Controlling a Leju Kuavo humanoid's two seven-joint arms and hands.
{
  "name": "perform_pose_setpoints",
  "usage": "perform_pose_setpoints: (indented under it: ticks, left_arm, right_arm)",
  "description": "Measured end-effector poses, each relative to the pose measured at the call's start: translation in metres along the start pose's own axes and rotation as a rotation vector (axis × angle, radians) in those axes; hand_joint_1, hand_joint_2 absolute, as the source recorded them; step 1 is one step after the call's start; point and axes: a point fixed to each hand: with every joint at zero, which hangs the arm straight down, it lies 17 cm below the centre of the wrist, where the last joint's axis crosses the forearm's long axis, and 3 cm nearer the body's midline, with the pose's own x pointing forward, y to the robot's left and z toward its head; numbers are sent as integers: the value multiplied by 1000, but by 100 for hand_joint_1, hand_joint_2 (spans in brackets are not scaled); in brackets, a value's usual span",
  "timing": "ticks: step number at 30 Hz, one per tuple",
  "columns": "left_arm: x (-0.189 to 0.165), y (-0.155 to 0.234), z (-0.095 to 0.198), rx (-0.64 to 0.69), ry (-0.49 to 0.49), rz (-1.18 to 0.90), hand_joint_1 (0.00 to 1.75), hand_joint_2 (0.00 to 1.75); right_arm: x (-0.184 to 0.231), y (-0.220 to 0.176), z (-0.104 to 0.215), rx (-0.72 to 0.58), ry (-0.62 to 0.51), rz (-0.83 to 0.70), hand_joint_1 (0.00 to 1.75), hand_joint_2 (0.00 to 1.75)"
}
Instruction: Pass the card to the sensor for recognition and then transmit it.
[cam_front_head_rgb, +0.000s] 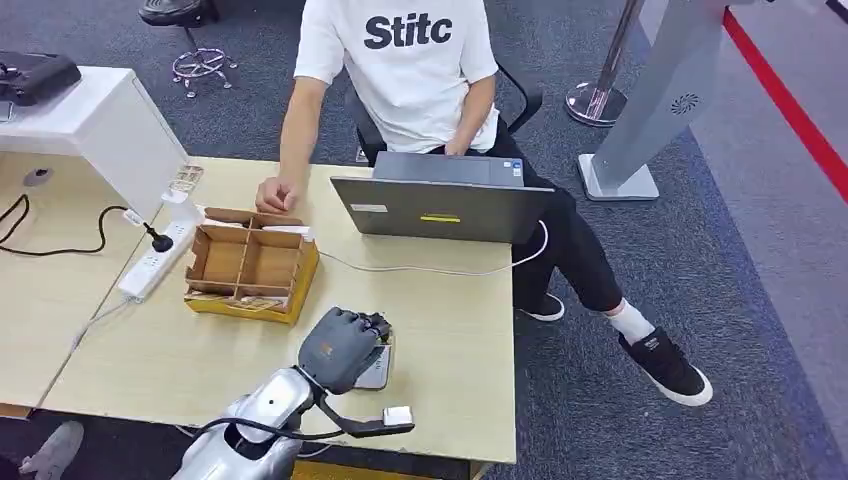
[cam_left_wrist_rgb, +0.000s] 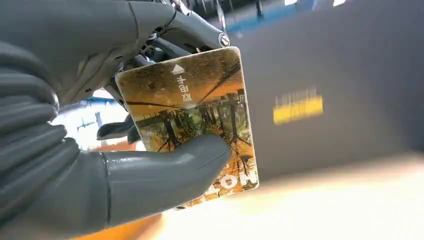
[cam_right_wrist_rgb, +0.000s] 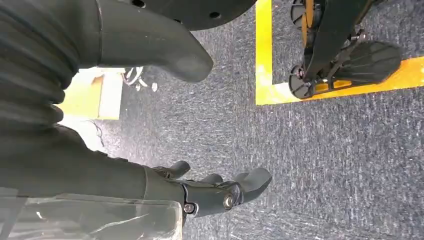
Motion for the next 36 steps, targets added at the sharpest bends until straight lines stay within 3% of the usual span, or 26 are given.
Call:
perform_pose_setpoints:
  ticks: [4, 13, 19, 23, 27, 36]
  left_arm:
    - [-7, -38, 8, -115, 28, 1, 175, 175]
    - [-19, -51, 3, -158, 44, 3, 175, 175]
    - [-24, -41, -1, -107, 59, -1, 175, 175]
    - [-34, -17, -4, 15, 99, -12, 175, 175]
    - [-71, 31, -10, 177, 172, -39, 175, 175]
    - [-215, 125, 1, 353, 355, -263, 175, 175]
  right_arm:
    - [0, 0, 0, -1, 2, 8, 0, 175]
    - [-1, -1, 0, -2, 7, 5, 0, 175]
    - [-1, -1, 0, -2, 8, 1, 0, 175]
    - [-2, -1, 0, -4, 8, 10, 0, 175]
    - [-2, -2, 0, -6, 7, 18, 0, 175]
    - [-2, -2, 0, -6, 2, 50, 0, 175]
